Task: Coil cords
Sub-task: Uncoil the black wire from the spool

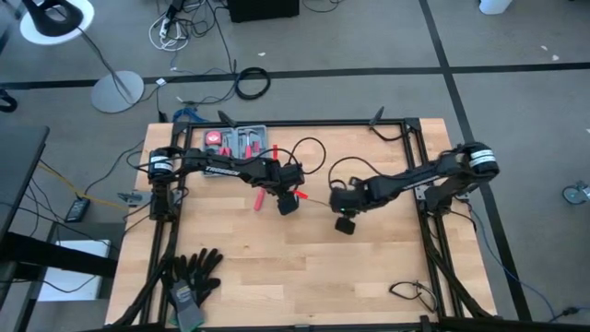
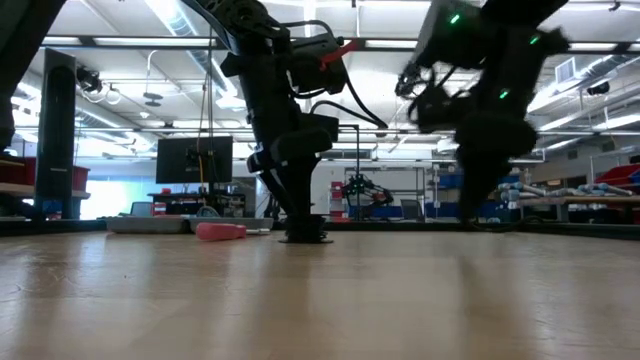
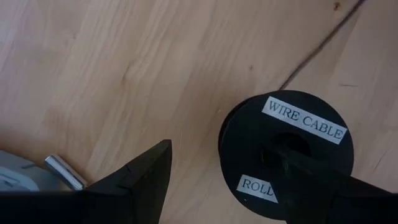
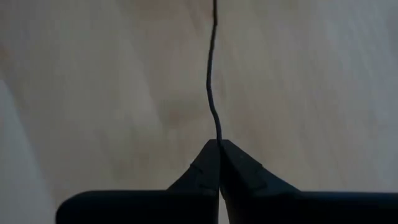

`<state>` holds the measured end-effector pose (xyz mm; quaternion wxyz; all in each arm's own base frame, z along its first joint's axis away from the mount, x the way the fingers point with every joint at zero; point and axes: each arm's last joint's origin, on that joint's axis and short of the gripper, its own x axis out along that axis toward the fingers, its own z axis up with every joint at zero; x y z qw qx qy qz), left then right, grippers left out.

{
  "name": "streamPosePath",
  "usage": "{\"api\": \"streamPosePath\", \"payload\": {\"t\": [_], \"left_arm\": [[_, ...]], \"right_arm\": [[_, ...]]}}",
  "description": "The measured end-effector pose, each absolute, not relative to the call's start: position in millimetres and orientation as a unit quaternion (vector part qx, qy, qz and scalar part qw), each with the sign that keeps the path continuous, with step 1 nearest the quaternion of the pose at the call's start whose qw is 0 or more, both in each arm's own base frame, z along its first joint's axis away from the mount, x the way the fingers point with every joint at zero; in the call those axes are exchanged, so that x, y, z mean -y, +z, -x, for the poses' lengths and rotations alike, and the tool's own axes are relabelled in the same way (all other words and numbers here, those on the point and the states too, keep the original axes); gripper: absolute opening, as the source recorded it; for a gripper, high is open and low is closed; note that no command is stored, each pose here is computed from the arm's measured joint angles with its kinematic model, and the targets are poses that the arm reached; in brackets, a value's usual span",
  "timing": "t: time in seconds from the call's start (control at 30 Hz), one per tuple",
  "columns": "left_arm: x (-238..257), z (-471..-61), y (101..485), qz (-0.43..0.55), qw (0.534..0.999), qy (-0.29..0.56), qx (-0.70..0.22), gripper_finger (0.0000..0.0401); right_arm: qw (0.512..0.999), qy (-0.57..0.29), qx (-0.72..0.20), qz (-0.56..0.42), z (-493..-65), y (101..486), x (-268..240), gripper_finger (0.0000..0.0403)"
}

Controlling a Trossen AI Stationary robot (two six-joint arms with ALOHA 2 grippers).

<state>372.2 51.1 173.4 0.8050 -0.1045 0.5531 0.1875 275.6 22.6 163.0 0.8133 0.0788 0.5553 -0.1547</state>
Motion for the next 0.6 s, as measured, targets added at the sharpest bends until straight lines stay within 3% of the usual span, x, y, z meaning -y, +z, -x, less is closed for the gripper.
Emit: {"api": "streamPosePath", "payload": {"t": [0.33, 0.47, 0.6], "left_arm": [[-51.0, -372.2, 173.9, 0.101, 0.806, 0.186, -0.553, 0.0257], [-51.1, -370.9, 173.0, 0.099, 0.802, 0.186, -0.559, 0.0257], [-51.0, -370.3, 173.0, 0.098, 0.8, 0.187, -0.562, 0.0257]], "right_arm": [[0.77, -0.226, -0.581, -0.136, -206.0, 216.0, -48.8, 0.0001], [0.733, -0.273, -0.601, -0.162, -173.6, 228.8, -54.8, 0.0001], [0.667, -0.344, -0.638, -0.172, -140.2, 237.2, -56.8, 0.0001]]}}
